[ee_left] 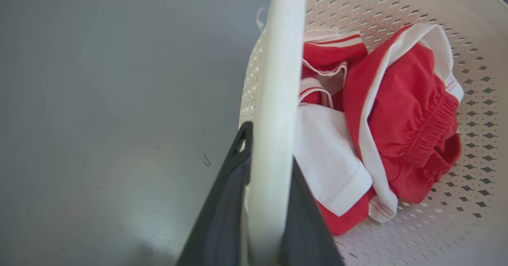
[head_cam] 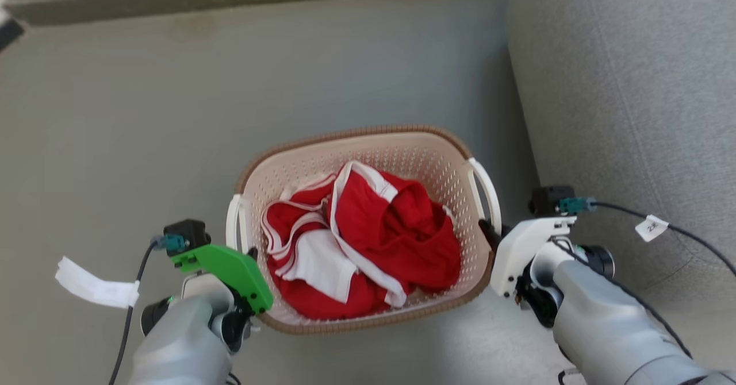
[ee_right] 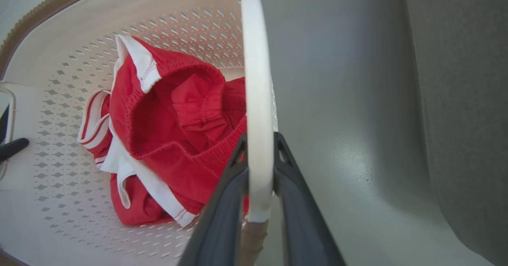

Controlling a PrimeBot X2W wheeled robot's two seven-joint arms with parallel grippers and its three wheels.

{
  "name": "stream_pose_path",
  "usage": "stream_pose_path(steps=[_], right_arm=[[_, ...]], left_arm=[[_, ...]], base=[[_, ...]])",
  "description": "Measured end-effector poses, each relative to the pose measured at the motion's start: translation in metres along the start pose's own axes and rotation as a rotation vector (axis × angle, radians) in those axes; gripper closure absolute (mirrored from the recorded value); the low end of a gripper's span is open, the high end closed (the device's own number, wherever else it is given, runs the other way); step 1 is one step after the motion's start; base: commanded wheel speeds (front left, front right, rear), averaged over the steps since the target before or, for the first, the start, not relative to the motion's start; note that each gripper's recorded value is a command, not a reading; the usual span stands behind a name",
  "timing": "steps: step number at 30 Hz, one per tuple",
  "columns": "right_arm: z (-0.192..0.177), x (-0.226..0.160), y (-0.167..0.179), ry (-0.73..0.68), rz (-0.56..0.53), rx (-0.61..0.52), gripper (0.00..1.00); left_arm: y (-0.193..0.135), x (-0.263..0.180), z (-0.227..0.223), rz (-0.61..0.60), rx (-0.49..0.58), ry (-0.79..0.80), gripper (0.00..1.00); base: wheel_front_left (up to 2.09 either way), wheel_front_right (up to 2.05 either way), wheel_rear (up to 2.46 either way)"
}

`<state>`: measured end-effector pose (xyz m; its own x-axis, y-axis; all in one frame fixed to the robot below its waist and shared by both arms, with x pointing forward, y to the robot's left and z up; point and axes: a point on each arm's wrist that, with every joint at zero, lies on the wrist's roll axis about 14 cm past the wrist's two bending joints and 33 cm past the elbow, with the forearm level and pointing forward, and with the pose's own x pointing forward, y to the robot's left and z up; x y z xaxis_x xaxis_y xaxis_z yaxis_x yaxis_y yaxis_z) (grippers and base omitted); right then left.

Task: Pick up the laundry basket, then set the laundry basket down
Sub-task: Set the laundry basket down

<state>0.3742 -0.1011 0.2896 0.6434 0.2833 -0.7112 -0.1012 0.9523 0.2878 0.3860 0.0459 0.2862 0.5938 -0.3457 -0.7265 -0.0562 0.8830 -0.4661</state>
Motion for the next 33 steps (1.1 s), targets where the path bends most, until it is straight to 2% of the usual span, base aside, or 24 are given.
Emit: stream_pose_path(steps=[9,23,33], right_arm=[[0.012,0.033,-0.012,-0.002,-0.003,-0.016,1.0],[0.008,0.088,-0.032,0.035,-0.017,-0.014,1.0],[-0.022,0.116,-0.043,0.1,-0.03,0.012,1.0]], left_arm=[[0.006,0.032,0.009,0.011,0.009,0.01,1.0],[0.022,0.086,0.011,0.026,0.01,0.046,1.0],[0.043,0.113,-0.012,0.052,-0.015,0.1,1.0]], base=[[0.0,0.0,0.0],[0.0,0.0,0.0],[0.0,0.0,0.0]])
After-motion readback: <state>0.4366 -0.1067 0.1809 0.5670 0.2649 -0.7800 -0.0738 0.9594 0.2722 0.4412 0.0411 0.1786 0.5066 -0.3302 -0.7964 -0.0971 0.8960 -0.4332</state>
